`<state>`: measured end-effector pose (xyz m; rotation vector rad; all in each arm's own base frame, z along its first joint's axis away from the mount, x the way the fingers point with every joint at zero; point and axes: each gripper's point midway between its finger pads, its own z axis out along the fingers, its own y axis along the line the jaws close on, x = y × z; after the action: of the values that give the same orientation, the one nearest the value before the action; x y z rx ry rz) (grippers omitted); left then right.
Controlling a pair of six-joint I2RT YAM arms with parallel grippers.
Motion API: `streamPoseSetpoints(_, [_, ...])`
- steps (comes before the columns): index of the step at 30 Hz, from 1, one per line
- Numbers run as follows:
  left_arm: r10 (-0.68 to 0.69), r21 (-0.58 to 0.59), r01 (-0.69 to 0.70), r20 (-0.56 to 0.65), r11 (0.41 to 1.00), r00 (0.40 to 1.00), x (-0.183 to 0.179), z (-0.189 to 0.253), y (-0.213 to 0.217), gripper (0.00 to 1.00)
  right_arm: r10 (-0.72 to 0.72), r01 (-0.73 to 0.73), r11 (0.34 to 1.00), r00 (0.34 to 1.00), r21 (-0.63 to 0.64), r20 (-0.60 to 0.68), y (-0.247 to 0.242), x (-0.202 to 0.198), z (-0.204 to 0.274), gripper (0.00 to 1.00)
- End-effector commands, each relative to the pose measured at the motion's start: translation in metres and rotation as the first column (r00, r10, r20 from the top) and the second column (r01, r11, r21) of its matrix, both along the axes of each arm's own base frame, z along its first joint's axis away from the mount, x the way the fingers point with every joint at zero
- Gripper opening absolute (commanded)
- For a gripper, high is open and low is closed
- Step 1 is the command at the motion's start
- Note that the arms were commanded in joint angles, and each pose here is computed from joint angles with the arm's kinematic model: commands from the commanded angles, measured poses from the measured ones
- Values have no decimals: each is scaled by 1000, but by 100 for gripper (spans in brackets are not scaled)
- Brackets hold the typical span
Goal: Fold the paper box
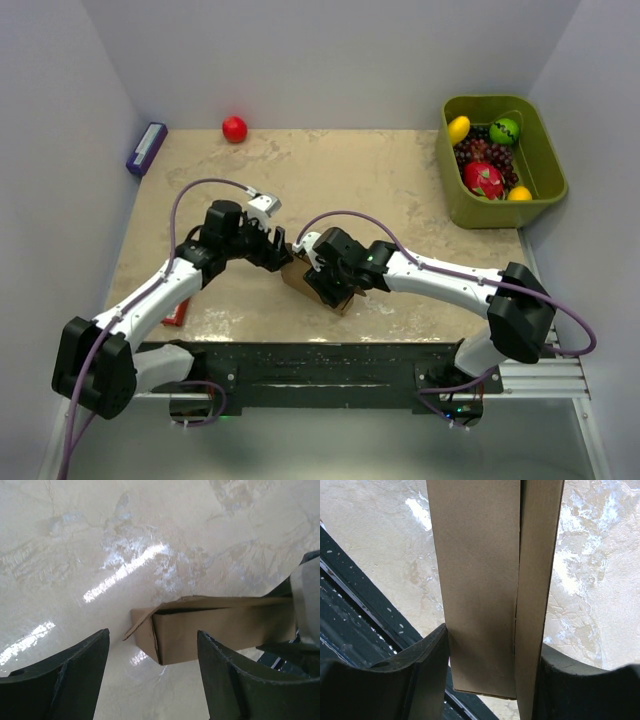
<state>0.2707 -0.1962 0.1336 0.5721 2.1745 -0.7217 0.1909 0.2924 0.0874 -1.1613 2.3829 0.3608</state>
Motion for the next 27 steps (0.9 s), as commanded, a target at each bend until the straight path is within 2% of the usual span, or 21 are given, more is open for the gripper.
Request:
streamPoseSetpoints(1, [-100,44,100,7,994,995,-5,-2,-2,75,4,-5,996,1000,-84,-17,-21,-5,-14,31])
streamPoseSetpoints(18, [-113,21,112,63,994,992,9,9,-8,55,14,-17,996,999,-83,-33,-20,-7,-17,31])
streamPoseSetpoints(23, [-124,6,124,64,992,990,7,10,-11,37,19,-22,997,999,-81,-39,-19,-8,-18,30])
streamPoseSetpoints(27, [-133,-5,133,64,991,989,5,10,-12,29,21,-25,996,999,-83,-43,-19,-9,-19,30])
